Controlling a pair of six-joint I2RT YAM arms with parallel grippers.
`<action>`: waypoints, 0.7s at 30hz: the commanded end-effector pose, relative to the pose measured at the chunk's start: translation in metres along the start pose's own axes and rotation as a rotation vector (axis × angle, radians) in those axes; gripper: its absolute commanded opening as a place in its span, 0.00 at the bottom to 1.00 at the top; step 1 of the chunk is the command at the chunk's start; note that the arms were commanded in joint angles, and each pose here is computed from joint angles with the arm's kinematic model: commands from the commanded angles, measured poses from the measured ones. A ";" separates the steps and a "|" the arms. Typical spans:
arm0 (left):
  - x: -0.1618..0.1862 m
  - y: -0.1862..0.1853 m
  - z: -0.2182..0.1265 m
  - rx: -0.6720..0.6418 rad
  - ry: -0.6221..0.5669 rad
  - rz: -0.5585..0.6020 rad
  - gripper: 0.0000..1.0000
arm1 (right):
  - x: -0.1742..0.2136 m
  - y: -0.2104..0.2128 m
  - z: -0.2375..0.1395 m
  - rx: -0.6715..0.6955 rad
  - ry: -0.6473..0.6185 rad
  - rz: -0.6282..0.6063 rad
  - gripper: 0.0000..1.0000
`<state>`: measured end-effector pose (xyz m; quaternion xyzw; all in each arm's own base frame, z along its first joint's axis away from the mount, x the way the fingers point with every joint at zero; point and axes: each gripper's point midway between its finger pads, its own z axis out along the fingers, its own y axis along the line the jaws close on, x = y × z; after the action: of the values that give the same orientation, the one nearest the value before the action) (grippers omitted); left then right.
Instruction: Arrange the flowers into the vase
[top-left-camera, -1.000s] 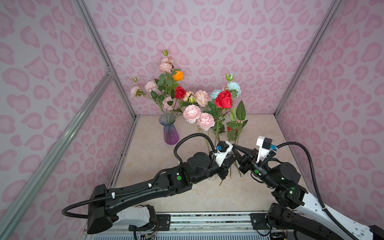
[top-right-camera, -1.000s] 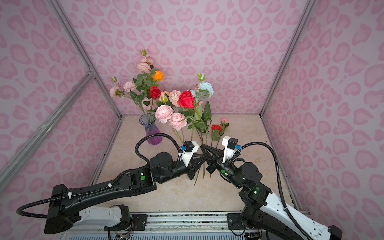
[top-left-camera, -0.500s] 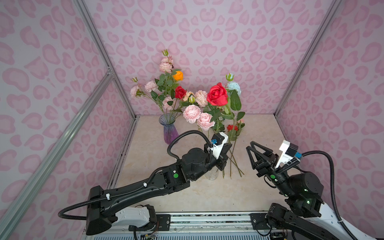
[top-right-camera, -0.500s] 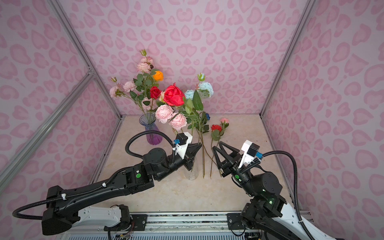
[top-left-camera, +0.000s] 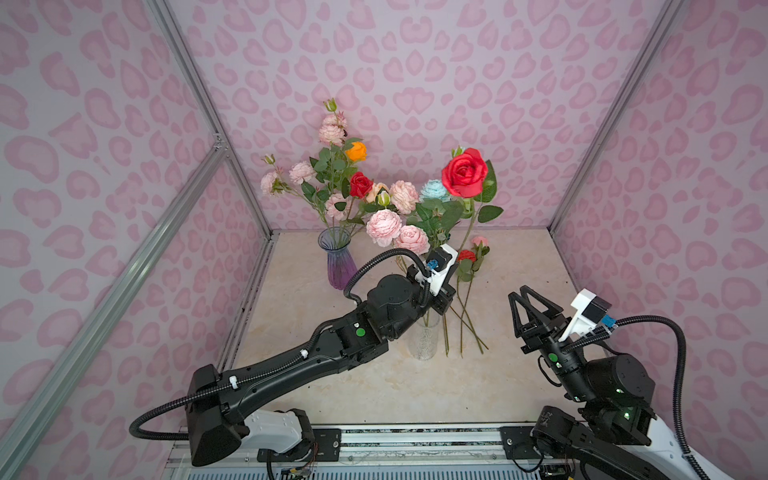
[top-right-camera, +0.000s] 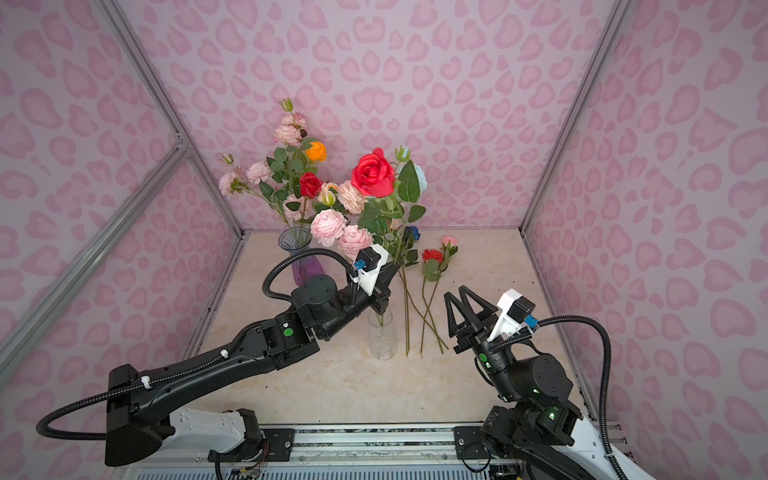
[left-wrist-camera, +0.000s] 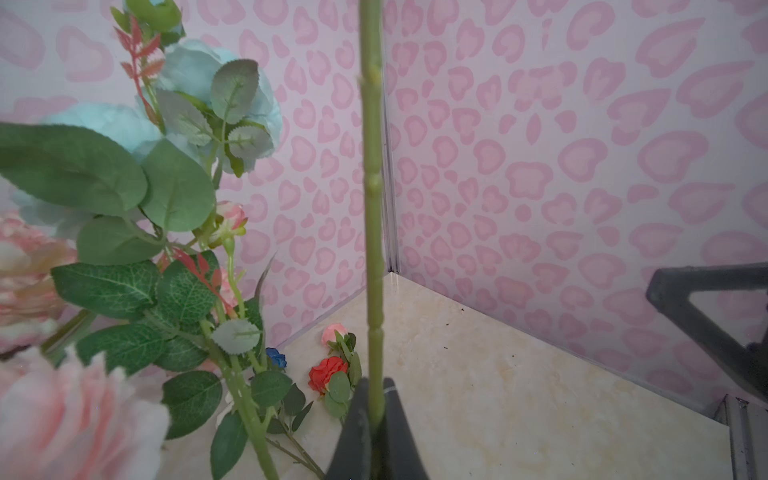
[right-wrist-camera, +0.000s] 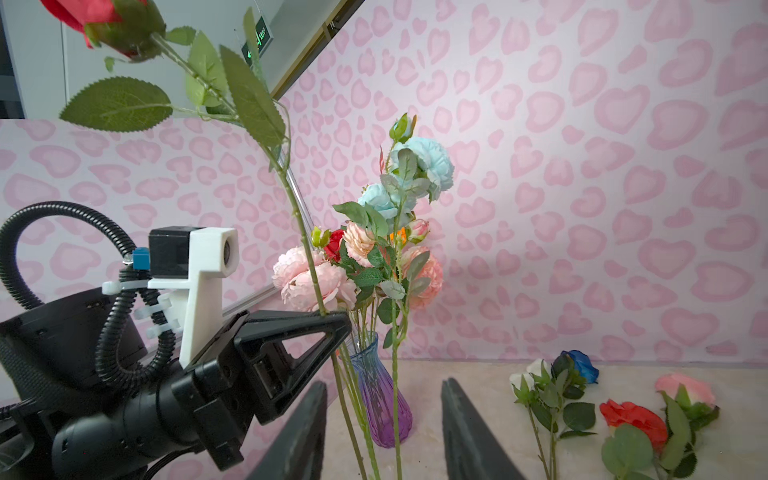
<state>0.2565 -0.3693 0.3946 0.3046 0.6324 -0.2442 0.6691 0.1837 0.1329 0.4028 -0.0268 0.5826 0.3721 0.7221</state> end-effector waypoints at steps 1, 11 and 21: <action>-0.002 -0.002 0.000 0.011 -0.043 -0.062 0.04 | 0.004 -0.007 0.000 0.031 0.001 -0.026 0.46; 0.044 0.000 0.001 -0.027 0.031 -0.143 0.04 | 0.015 -0.011 0.004 0.051 0.025 -0.034 0.47; 0.088 0.000 0.002 -0.054 0.127 -0.169 0.04 | 0.030 -0.025 0.011 0.099 0.057 -0.015 0.50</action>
<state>0.2626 -0.3656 0.3049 0.2649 0.7049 -0.2539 0.6071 0.2076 0.1348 0.3710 -0.0125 0.6230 0.3232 0.7122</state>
